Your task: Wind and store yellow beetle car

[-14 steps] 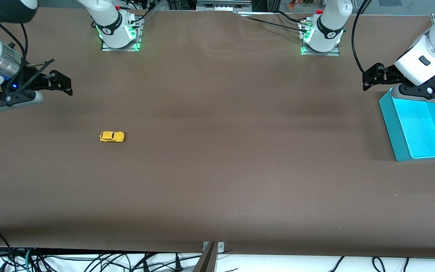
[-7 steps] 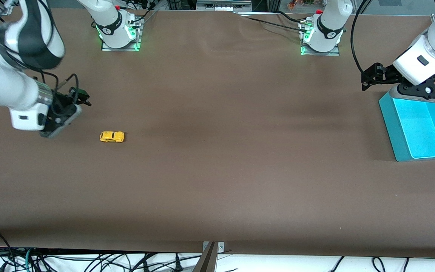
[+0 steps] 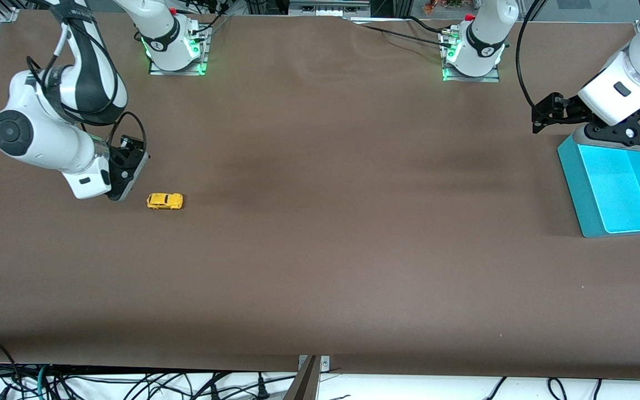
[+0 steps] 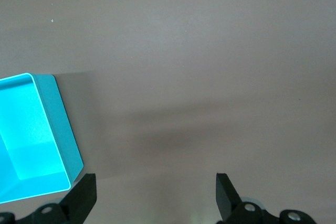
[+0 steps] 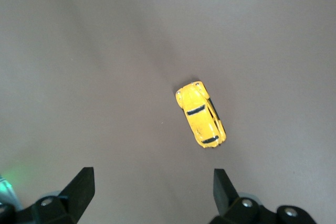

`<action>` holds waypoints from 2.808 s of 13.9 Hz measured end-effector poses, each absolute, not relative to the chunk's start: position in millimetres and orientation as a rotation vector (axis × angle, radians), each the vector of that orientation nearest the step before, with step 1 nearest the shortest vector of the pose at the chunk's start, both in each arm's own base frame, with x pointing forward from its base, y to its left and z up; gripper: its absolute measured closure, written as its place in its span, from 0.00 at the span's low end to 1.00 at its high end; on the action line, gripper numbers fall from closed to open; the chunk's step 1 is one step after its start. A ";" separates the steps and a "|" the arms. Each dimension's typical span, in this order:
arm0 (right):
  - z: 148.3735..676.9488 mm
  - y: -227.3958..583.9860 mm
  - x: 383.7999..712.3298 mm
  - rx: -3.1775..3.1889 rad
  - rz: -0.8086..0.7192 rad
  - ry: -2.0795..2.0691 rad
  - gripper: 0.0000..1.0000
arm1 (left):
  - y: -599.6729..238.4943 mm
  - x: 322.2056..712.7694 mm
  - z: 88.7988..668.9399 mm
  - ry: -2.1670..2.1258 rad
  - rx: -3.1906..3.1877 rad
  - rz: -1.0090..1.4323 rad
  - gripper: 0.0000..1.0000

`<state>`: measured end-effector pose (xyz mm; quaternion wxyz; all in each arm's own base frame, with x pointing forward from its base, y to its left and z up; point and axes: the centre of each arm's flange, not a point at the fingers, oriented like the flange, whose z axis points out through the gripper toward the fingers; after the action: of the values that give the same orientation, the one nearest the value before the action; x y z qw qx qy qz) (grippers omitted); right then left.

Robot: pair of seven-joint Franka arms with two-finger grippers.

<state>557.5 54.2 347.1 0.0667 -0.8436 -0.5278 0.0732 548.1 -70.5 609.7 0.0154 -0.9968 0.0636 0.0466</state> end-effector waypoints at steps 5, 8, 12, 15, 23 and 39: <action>301.1 55.7 541.5 -2.437 0.093 -1.835 0.00 | -70.2 548.2 609.5 0.197 -3.101 0.146 0.00; 274.0 54.6 536.5 -2.298 0.015 -2.057 0.00 | -70.2 548.2 609.5 0.197 -3.101 0.146 0.00; 236.0 53.0 543.1 -2.229 -0.051 -2.173 0.00 | -70.2 548.2 609.5 0.197 -3.101 0.146 0.00; 211.8 47.2 542.7 -2.213 -0.066 -2.201 0.01 | -70.2 548.2 609.4 0.197 -3.101 0.146 0.00; 197.6 38.8 532.9 -2.224 -0.100 -2.223 0.41 | -70.2 548.3 609.3 0.197 -3.101 0.146 0.00; 199.4 80.8 546.2 -2.088 -0.105 -2.307 0.58 | -70.1 548.4 609.2 0.197 -3.101 0.147 0.00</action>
<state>546.2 80.8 199.4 0.0142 -0.6706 -0.7409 -0.0337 548.4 -70.1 609.2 0.0154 -0.9968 0.0632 0.0471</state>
